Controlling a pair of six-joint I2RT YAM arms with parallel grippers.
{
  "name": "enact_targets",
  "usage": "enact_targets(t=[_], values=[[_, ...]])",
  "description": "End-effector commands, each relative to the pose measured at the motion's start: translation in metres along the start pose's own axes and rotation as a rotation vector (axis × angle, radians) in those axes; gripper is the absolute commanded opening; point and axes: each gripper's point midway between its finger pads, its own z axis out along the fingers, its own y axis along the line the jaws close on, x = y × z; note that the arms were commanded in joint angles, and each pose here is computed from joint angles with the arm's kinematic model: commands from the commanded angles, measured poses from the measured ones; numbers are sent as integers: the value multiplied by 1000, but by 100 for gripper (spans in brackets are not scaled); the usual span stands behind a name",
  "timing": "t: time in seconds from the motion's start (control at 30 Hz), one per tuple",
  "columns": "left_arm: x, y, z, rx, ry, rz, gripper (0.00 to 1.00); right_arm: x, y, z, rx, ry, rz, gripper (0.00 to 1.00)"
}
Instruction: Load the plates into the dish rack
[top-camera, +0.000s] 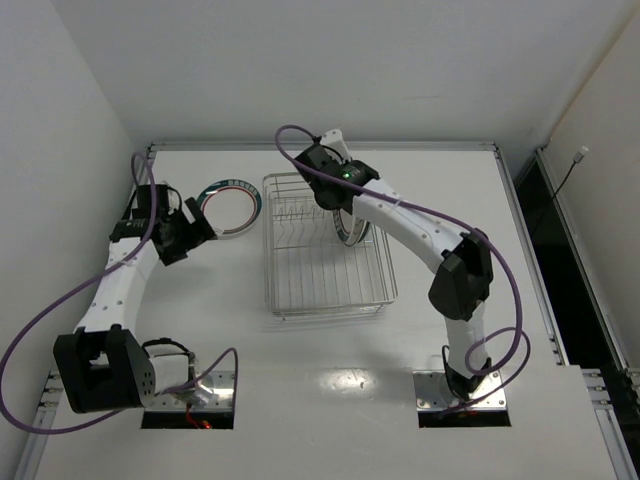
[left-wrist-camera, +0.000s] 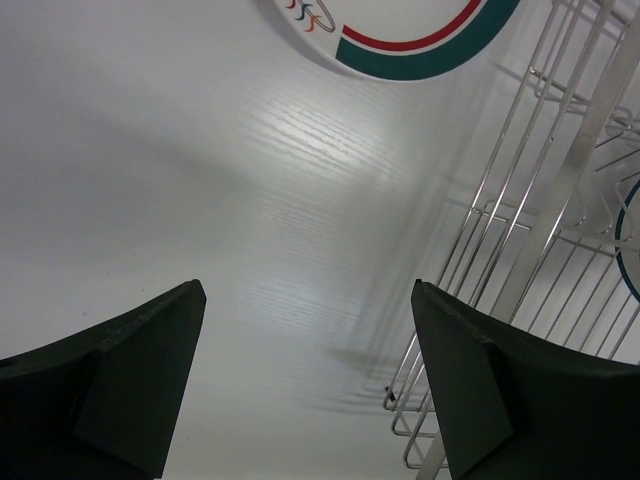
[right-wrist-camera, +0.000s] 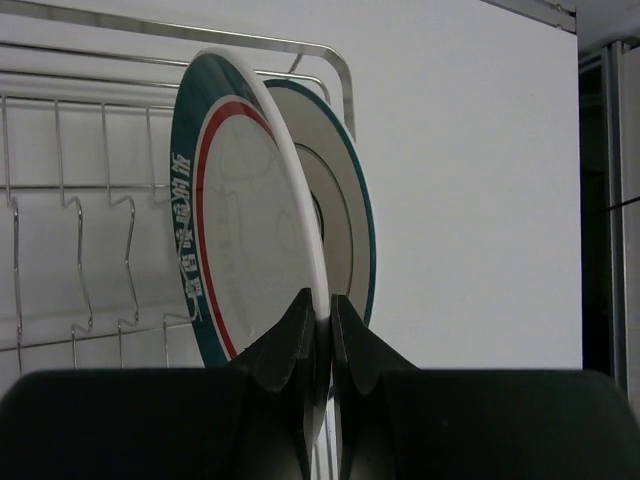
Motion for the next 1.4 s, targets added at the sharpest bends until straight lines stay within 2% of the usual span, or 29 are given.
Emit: enact_targets(t=[0.0,0.13,0.5,0.6,0.67,0.77,0.87,0.9,0.93,1.07,1.13,1.17,1.23,1.27,1.3,1.37], values=[[-6,10,2,-14,-17,3,82,-27,-7,-18,27,-67,36,0],[0,14,8,-18,2,-6,82,-9,20,-17,-106,1,59,0],[9,9,26,97,57,-42,82,6,20,-6,-340,149,196,3],[26,12,39,150,137,-75,81,6,23,-8,-412,180,204,7],[36,16,48,184,177,-122,80,1,19,-14,-427,160,196,13],[38,21,54,192,177,-180,80,1,12,-16,-431,160,177,22],[31,24,56,198,150,-220,80,-9,-3,-22,-401,137,143,38],[31,23,58,208,152,-220,80,-9,-5,-25,-400,143,129,48],[28,26,61,203,145,-238,80,-13,-9,-30,-402,134,134,50],[9,21,64,238,101,-249,80,-34,-26,-56,-447,47,156,51],[1,15,65,281,88,-278,79,-41,-28,-66,-482,5,181,58],[-12,12,66,313,37,-276,77,-44,-31,-72,-495,-12,191,58],[-9,9,71,367,30,-342,73,-47,-41,-83,-503,-54,214,58],[-24,3,73,419,-37,-331,72,-47,-44,-86,-505,-65,220,58],[-23,2,75,431,-43,-386,71,-47,-46,-89,-507,-75,226,58],[-34,-2,83,472,-80,-405,70,-43,-53,-96,-511,-93,235,58]])
